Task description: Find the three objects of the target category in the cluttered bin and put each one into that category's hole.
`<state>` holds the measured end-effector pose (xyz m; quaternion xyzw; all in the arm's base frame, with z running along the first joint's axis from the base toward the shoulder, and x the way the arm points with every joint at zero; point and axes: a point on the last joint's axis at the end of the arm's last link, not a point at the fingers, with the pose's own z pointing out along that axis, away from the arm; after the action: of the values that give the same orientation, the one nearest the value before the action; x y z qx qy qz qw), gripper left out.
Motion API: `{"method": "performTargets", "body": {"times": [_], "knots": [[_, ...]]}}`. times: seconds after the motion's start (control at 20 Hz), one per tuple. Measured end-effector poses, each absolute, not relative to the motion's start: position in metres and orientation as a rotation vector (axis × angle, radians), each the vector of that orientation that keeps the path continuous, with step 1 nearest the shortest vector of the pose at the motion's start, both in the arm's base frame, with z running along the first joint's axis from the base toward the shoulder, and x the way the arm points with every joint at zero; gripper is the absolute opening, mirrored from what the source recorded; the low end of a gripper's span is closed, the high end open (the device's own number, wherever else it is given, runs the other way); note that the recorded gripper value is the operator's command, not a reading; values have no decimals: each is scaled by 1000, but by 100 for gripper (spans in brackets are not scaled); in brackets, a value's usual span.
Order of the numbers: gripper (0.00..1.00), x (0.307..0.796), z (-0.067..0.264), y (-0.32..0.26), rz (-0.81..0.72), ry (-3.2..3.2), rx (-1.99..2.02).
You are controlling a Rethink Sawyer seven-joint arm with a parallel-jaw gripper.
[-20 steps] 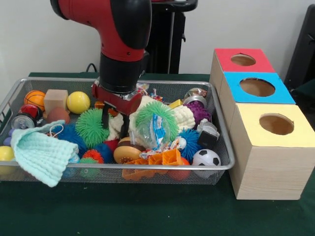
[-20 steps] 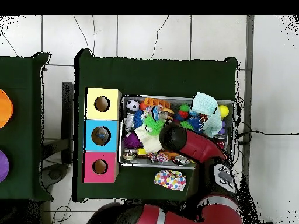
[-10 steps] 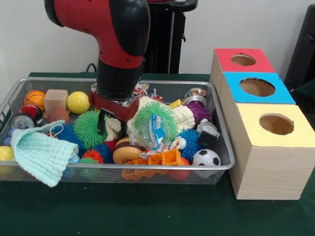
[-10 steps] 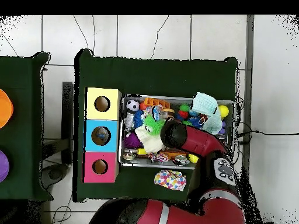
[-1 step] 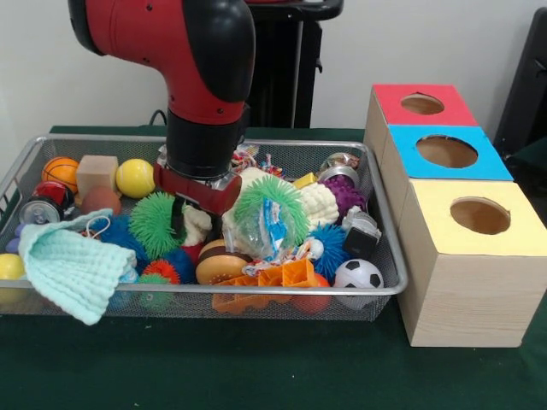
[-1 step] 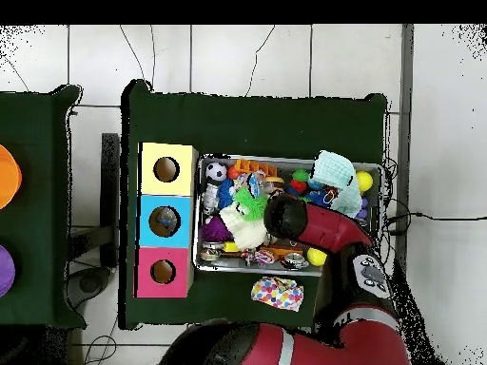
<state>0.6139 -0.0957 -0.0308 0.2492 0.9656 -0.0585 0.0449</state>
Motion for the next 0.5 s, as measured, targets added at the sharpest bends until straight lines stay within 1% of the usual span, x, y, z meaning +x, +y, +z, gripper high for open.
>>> {"method": "performTargets", "body": {"times": [0.25,0.5], "knots": [[100,615,-29,-94,-175,2952,760],[100,617,-19,-77,-205,2958,725]]}}
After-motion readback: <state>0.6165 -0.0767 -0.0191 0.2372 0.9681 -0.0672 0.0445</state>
